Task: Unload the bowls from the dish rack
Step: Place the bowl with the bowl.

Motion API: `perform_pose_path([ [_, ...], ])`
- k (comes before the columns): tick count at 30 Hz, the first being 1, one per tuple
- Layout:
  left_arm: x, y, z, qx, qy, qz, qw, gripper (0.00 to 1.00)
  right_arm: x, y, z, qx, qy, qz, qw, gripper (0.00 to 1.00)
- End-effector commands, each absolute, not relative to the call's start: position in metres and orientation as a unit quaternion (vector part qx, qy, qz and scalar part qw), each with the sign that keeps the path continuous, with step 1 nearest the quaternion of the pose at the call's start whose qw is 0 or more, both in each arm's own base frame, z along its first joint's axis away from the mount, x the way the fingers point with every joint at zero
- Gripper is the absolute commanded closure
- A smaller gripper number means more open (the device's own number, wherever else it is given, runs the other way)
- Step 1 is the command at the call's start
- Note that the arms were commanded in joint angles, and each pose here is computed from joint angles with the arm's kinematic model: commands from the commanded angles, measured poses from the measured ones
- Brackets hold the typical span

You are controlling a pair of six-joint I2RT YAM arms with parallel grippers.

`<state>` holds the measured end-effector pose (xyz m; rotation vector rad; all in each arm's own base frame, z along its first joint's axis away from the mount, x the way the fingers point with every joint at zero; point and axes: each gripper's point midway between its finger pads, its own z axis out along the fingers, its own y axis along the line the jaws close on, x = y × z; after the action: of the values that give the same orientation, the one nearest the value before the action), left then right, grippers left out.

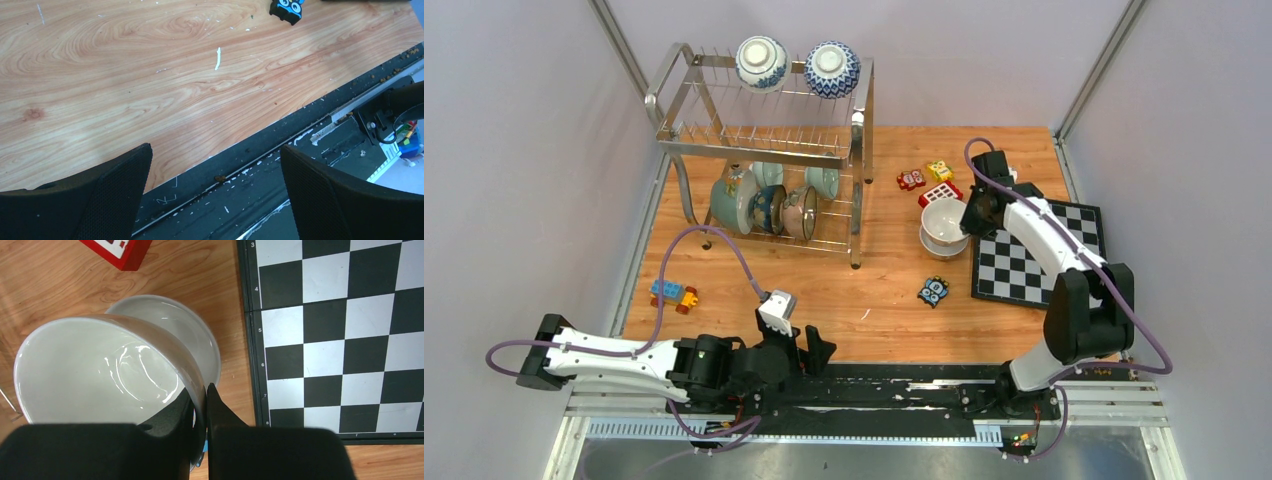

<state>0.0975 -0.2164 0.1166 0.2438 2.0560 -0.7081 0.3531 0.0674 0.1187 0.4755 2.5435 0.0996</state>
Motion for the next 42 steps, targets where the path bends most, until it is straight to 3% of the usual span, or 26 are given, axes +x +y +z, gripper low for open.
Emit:
perform_pose_path([
  [1, 0.101, -0.218, 0.12, 0.083, 0.83, -0.295, 0.465, 0.0, 0.372, 0.064, 0.131, 0.181, 0.937, 0.047, 0.294, 0.97],
  [24, 0.099, -0.222, 0.115, 0.087, 0.832, -0.297, 0.461, 0.0, 0.369, 0.065, 0.097, 0.172, 0.953, 0.037, 0.248, 0.96],
  [36, 0.098, -0.223, 0.114, 0.085, 0.834, -0.298, 0.456, 0.0, 0.366, 0.065, 0.094, 0.164, 0.956, 0.039, 0.241, 0.74],
  [42, 0.098, -0.224, 0.113, 0.086, 0.835, -0.297, 0.456, 0.0, 0.364, 0.066, 0.093, 0.16, 0.957, 0.041, 0.238, 0.71],
])
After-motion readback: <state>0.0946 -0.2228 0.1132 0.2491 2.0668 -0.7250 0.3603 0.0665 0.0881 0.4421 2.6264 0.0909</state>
